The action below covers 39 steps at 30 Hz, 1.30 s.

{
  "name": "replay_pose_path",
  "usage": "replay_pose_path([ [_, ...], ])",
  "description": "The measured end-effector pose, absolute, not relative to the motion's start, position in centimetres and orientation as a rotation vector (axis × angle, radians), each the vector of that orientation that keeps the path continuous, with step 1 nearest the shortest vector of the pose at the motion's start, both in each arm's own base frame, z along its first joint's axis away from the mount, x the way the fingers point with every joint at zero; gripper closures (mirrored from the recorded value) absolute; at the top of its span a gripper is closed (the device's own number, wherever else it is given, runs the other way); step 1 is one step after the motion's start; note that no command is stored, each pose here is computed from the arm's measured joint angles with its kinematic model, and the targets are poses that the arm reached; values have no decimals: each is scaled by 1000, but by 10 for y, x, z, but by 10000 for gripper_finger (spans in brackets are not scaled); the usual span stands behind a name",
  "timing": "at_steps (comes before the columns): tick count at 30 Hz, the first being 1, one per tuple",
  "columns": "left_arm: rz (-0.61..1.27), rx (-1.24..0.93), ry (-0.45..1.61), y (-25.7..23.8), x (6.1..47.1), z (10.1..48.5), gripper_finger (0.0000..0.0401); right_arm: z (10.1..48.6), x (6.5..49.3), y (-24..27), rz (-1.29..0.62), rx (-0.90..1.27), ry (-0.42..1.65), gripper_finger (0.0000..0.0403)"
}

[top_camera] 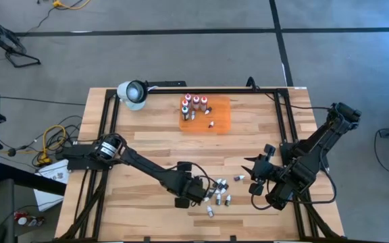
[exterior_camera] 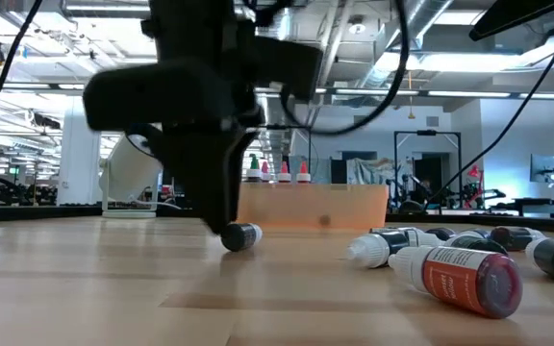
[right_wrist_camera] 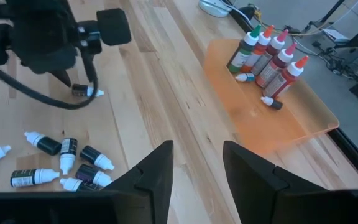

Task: Pick & Place food coloring
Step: Put the black small food coloring bottle into the orange bin

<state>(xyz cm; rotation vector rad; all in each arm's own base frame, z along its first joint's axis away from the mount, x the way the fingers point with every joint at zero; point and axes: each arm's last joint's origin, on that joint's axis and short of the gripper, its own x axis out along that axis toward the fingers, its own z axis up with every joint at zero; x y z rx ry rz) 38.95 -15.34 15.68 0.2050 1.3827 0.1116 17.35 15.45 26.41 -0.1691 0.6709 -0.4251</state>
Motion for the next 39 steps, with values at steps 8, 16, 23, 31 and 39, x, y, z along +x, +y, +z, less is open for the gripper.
replay_pose_path([
  [8, 86, 181, 1417, -148, 390, 155, 206, 264, 174, 155, -425, -169, 670, 268],
  [16, 52, 245, 1414, -148, 390, 155, 167, 264, 173, 155, -425, -169, 671, 270],
  [23, 16, 383, 1395, -146, 391, 155, 158, 264, 173, 155, -425, -169, 671, 270],
  [31, -82, 448, 1377, -148, 393, 155, 158, 264, 173, 155, -425, -169, 671, 269],
  [39, -182, 503, 1313, -152, 399, 156, 158, 264, 173, 155, -425, -169, 671, 269],
])
